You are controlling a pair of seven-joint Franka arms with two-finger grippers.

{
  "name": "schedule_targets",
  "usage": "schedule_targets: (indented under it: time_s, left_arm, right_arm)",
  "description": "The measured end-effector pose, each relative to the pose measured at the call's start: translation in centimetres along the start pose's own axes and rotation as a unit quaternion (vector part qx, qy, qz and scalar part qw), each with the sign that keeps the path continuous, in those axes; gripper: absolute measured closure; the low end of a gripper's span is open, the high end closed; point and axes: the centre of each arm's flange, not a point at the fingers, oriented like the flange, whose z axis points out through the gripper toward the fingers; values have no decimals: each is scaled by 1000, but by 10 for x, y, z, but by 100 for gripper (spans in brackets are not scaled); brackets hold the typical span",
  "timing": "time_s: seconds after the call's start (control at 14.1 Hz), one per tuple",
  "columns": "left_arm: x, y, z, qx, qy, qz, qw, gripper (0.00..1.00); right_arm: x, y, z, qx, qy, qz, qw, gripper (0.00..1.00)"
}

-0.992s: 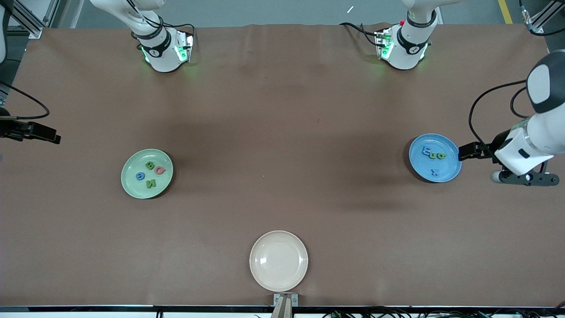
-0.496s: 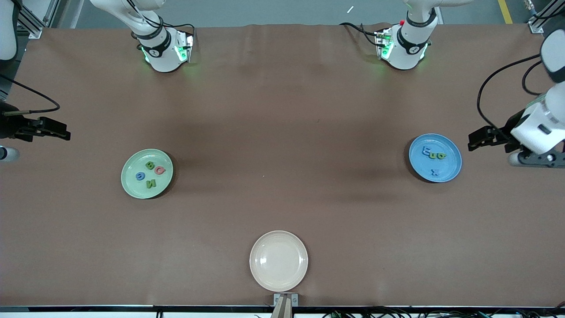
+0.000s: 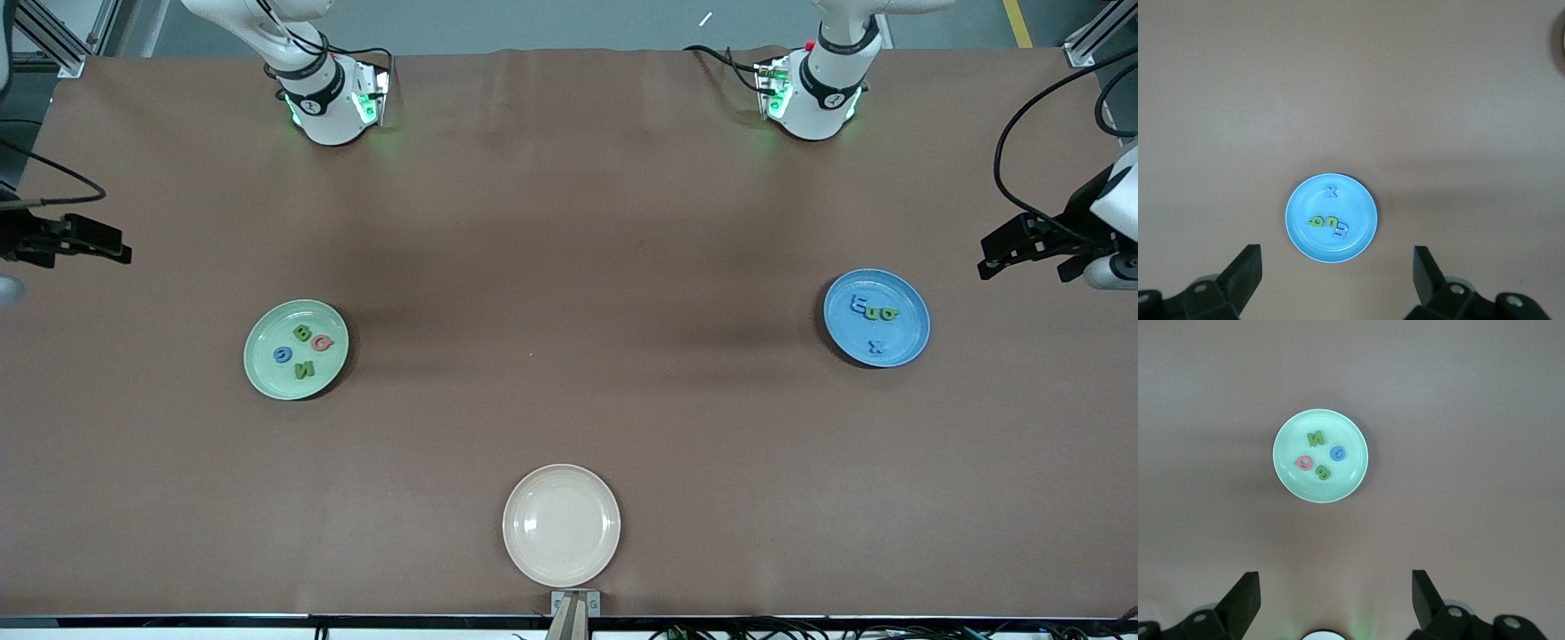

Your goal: Sort upper and lower case letters into plates

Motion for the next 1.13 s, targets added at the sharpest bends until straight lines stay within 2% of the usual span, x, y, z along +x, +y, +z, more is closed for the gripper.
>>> schedule_targets:
  time_s: [0.5, 0.85, 1.13]
  left_arm:
    - [-7, -1, -22, -2, 19, -1, 1000, 0]
    - [-12, -7, -33, -1, 28, -7, 1000, 0]
    - [-22, -6, -55, -3, 1, -6, 1000, 0]
  right_arm:
    - [-53, -2, -27, 4, 23, 1, 1000, 0]
    - [-67, -3, -34, 5, 33, 0, 999, 0]
    - [-63, -3, -29, 5, 39, 0, 999, 0]
